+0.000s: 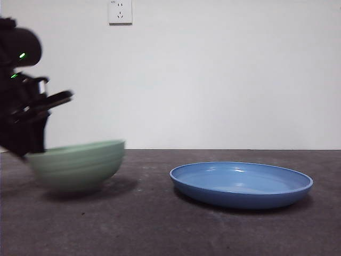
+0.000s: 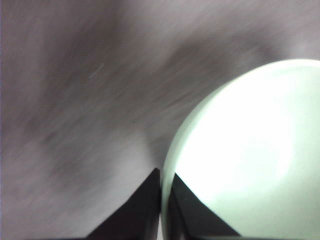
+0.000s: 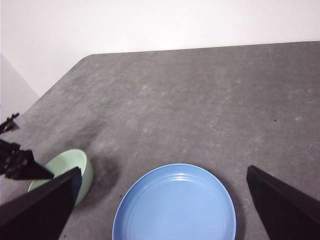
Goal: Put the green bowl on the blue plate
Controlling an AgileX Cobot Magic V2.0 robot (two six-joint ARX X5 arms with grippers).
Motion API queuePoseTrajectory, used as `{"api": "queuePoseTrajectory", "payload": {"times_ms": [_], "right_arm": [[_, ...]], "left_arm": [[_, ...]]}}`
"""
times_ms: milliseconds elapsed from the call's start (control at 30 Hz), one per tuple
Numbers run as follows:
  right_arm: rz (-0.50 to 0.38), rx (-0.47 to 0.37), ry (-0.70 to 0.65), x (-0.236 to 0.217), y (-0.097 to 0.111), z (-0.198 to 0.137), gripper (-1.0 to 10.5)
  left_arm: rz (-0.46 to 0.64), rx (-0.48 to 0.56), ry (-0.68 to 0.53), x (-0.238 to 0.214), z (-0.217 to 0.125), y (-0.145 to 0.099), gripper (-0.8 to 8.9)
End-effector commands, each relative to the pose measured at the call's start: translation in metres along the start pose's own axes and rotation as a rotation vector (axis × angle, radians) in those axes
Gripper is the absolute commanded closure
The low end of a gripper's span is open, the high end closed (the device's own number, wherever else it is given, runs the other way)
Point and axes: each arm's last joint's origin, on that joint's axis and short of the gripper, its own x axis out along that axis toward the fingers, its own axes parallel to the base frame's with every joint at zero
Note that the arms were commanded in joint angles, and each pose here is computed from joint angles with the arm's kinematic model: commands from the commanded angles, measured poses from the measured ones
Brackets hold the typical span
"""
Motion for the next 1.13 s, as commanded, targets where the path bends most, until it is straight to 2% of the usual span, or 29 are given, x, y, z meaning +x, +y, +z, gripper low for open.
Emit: {"api": "queuePoseTrajectory", "payload": {"times_ms": [33, 333, 600, 800, 933, 1133], "right_arm": [[0.009, -0.002, -0.013, -0.001, 0.002, 0.004, 3.5], [0.009, -0.002, -0.013, -0.001, 0.002, 0.004, 3.5], [0.009, -0.001, -0.012, -0.001, 0.002, 0.004, 3.5], [0.007, 0.003, -0.003, -0.001, 0.002, 0.003, 3.5], [0.005, 0.007, 0.006, -0.001, 0.002, 0.002, 3.5], [0.005, 0.009, 0.010, -0.001, 0.001, 0.002, 3.5]], "left_arm": [[-0.031, 0.030, -0.037, -0.004, 0.012, -0.023, 8.04], [-0.051, 0.227, -0.086, -0.018, 0.036, -0.115, 8.04], [-0.109, 0.343, -0.030, 0.009, 0.042, -0.186, 8.04], [-0.101, 0.403, 0.051, 0.048, 0.031, -0.214, 8.04], [-0.077, 0.420, 0.076, 0.069, 0.025, -0.219, 8.04], [-0.079, 0.426, 0.068, 0.077, 0.024, -0.222, 8.04]]}}
